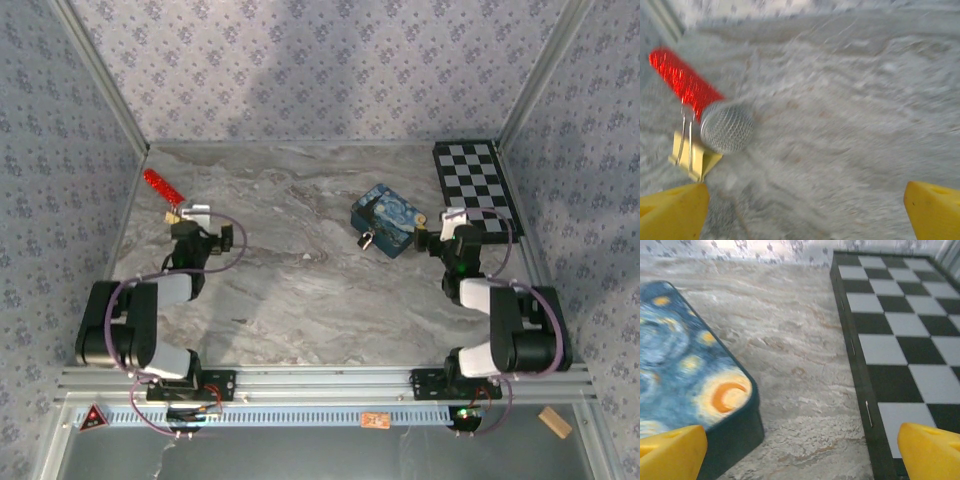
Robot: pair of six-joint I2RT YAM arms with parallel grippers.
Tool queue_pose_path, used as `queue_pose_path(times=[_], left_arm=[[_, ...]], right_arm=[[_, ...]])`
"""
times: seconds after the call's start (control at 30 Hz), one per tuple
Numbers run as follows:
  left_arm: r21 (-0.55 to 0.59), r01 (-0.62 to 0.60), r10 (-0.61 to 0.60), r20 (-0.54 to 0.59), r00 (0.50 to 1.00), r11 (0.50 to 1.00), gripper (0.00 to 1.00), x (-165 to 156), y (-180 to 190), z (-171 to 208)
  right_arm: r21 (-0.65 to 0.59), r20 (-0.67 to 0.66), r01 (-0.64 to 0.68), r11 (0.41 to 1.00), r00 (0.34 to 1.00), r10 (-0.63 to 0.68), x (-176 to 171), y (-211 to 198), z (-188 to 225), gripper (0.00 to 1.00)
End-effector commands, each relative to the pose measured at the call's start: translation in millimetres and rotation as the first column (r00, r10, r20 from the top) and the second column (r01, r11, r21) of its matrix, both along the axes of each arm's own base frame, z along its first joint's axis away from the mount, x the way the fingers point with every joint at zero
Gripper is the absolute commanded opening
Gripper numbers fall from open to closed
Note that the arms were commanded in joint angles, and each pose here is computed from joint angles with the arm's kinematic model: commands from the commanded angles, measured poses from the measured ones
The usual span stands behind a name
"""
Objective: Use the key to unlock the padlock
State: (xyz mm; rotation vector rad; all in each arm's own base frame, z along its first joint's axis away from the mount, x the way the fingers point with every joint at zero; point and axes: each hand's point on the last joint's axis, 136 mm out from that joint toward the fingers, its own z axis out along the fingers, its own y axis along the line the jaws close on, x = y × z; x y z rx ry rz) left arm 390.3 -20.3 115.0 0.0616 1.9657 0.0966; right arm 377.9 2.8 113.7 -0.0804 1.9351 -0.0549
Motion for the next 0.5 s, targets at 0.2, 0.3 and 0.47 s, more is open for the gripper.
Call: queue_pose_path(times=[0.2,0.3,0.47], left_arm=[[-0.146,-0.077,0.087,0.063,0.994,0.986,1.0,-26,-7,92],[-0.262,-0.181,0.191,0.015,0.981,0.948,1.0,-41,4,111],[-0.383,-0.565,0.534,-0.193,0.823,0.731,1.0,-95,54,101]], right_arm=[[0.121,0.154,0.033,0.992,0.987,-0.052,-42,6,114,1.0],[0.24,0.127,0.154,0.959,0.974,-0.188,-62,-10,149,1.0],[0.453,-0.085,0.303,0.839,0.951,-0.297,-104,-18,159,1.0]])
